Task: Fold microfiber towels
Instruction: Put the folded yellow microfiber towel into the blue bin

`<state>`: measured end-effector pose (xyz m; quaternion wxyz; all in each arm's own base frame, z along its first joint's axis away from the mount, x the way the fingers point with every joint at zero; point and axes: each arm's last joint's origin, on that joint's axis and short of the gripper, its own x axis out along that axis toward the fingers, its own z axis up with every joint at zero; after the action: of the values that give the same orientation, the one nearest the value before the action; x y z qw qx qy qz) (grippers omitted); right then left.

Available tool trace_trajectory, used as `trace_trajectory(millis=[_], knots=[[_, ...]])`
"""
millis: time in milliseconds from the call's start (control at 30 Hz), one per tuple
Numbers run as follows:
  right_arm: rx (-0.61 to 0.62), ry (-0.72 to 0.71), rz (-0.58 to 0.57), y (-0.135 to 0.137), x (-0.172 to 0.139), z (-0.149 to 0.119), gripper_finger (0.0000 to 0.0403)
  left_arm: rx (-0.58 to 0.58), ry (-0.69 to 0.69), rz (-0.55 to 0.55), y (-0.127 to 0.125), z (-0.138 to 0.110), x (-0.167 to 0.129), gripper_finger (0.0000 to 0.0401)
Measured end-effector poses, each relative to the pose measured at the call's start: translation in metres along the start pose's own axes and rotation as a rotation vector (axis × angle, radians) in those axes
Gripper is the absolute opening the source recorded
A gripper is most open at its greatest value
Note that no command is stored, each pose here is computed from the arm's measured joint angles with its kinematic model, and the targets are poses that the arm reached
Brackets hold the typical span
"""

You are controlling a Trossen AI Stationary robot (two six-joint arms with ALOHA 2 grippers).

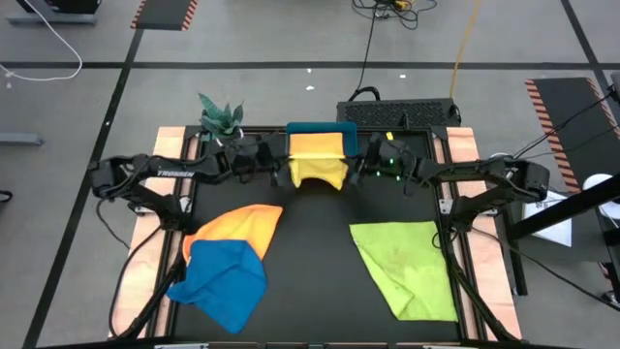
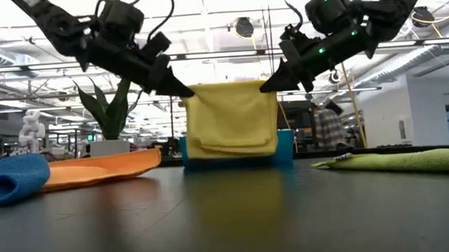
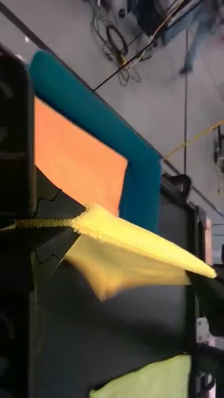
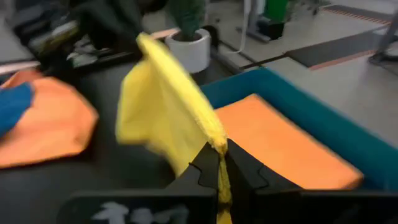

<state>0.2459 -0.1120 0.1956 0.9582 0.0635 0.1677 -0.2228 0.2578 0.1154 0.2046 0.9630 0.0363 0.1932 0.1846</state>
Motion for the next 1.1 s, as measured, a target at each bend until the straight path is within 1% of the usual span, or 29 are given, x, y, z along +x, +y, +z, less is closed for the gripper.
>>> trace_trajectory(millis=[67,133,267,333,500,633,700,867,1000,1100], knots=[[0.006,-0.008,-0.025,-0.011,0.002,0.002,0.0000,0.000,0.002,-0.003,0.008,0.001,0.001,0.0003],[0.009,-0.002,-0.056,-0.021,0.004,0.003,0.0000,0.019,-0.020,0.019,0.018,0.008,0.006,0.0003],[0.012,0.016,-0.103,-0.039,0.013,0.004,0.0000,0.041,0.022,0.044,0.038,0.012,0.022,0.0003],[0.023,0.040,-0.106,-0.048,0.020,0.002,0.0000,0.030,0.069,0.037,0.049,0.013,0.035,0.0003],[0.017,0.101,-0.139,-0.066,0.039,-0.006,0.0000,0.019,0.235,0.050,0.074,0.003,0.071,0.0007],[0.014,0.130,-0.162,-0.080,0.053,-0.010,0.0000,0.005,0.310,0.069,0.089,-0.003,0.089,0.0004],[0.014,0.142,-0.164,-0.086,0.059,-0.011,0.0000,0.001,0.319,0.086,0.094,-0.005,0.094,0.0004],[0.028,0.165,-0.124,-0.097,0.075,-0.017,0.0000,-0.005,0.340,0.140,0.103,-0.009,0.095,0.0013],[0.031,0.198,-0.118,-0.101,0.082,-0.028,0.0003,-0.024,0.357,0.118,0.106,-0.013,0.094,0.0011],[0.024,0.209,-0.116,-0.101,0.084,-0.032,0.0015,-0.027,0.363,0.109,0.105,-0.014,0.093,0.0010]])
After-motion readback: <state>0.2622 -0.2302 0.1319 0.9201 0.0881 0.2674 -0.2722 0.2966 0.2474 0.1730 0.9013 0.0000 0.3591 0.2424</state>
